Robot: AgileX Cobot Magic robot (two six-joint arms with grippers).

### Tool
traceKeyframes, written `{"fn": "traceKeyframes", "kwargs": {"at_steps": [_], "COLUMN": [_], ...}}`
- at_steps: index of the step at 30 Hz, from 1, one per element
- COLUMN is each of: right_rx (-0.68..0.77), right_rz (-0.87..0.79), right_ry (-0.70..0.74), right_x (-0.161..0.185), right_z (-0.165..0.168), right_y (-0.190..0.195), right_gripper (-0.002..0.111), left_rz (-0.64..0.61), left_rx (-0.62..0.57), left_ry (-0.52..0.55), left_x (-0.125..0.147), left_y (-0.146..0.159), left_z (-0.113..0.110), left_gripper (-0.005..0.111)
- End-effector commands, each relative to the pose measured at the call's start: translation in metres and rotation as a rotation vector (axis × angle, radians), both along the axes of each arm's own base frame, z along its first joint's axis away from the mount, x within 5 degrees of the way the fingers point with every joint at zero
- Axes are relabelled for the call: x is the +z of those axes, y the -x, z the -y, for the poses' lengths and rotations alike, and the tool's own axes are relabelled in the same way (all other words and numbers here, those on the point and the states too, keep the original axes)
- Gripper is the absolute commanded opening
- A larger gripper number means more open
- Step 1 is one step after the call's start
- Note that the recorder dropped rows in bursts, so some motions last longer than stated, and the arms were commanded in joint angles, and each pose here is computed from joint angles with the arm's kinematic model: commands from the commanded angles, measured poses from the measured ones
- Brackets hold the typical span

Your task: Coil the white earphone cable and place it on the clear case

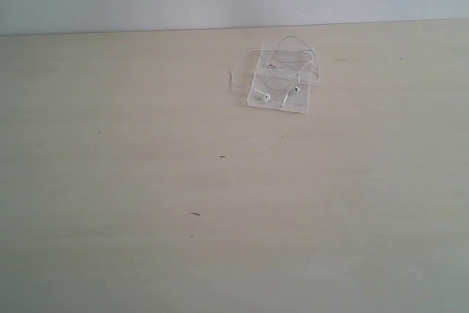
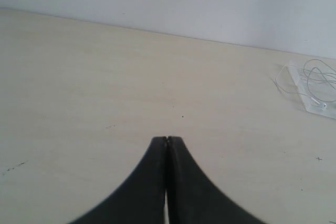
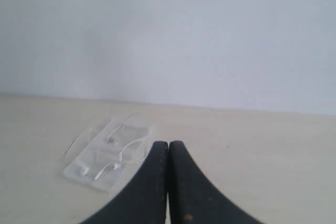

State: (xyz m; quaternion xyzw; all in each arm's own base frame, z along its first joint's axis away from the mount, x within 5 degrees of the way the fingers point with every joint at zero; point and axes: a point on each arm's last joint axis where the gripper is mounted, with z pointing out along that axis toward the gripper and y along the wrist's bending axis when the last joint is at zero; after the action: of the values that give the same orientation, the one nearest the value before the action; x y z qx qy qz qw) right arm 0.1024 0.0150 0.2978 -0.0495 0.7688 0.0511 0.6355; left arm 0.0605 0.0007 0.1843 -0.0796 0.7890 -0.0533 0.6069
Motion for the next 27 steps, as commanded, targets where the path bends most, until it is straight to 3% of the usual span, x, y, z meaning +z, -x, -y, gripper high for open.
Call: {"fn": "traceKeyframes", "kwargs": {"at_steps": [1, 8, 16, 23, 27], "right_rx": [-0.072, -0.083, -0.093, -0.185, -0.198], "right_rz": [0.143, 0.236, 0.260, 0.160, 0.121], "right_ry": [0.010, 0.004, 0.002, 0.022, 0.028], "right_x": [-0.011, -0.024, -0.045, -0.090, -0.099], "right_z": [0.011, 0.013, 0.013, 0.018, 0.019], "right_y": [0.033, 0.055, 0.054, 0.047, 0.046], "right_gripper": [0.000, 0.000, 0.000, 0.000, 0.000], "left_rz": [0.005, 0.005, 0.005, 0.005, 0.005], "left_rx": [0.001, 0.001, 0.001, 0.001, 0.001], "left_ry": [-0.004, -0.004, -0.004, -0.004, -0.004], "left_x": [0.000, 0.000, 0.000, 0.000, 0.000], "left_y": [0.000, 0.000, 0.000, 0.000, 0.000], "left_z": [0.000, 0.000, 0.000, 0.000, 0.000], "left_gripper": [0.000, 0.000, 0.000, 0.000, 0.000]}}
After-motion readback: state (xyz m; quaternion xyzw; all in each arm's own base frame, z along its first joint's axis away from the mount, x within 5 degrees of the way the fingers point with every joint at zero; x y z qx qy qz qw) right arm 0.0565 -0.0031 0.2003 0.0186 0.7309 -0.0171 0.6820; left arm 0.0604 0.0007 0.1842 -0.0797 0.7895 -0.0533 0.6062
